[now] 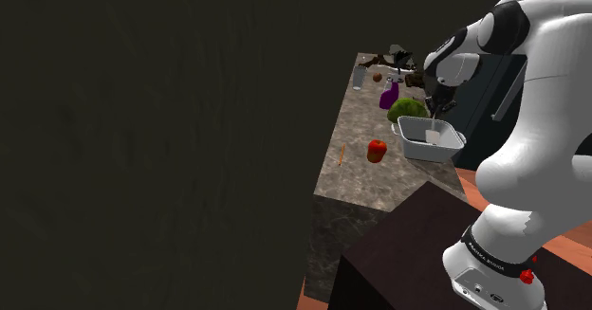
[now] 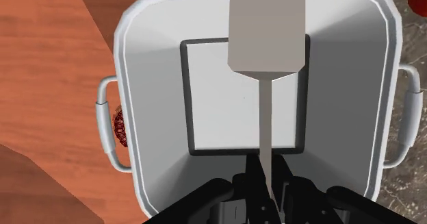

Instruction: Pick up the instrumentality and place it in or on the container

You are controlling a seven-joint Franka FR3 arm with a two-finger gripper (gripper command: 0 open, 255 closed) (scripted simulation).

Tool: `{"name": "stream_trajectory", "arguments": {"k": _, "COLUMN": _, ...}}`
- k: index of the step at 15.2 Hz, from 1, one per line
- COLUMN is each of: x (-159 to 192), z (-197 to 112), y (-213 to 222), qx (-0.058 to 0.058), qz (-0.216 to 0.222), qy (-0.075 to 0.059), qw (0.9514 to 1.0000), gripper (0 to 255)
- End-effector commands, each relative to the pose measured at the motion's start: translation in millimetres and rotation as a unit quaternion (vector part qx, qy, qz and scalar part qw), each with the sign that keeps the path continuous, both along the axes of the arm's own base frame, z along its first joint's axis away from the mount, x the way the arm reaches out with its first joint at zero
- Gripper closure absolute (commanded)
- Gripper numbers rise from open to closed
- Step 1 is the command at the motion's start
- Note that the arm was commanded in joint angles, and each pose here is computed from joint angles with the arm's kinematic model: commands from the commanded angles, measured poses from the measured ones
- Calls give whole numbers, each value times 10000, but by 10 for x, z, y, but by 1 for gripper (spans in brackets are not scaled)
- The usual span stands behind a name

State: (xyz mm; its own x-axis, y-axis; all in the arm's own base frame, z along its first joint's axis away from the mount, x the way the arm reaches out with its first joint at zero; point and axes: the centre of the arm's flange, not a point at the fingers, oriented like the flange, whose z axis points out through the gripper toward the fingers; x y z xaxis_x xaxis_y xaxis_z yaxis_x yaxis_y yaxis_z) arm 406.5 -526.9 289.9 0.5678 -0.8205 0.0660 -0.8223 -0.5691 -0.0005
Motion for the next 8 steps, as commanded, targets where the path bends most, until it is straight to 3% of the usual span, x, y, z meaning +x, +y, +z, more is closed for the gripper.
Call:
{"name": "stream_trajectory", "arguments": {"k": 1, "x": -7, "z": -99, "y": -5, "qx": -2, "qz": 2, "qy": -1, "qw": 10000, "gripper": 255}}
{"name": "stream_trajectory", "arguments": {"k": 8, "x": -7, "z": -468, "y": -5, "qx": -2, "qz": 2, "qy": -1, "qw": 10000, "gripper": 255}}
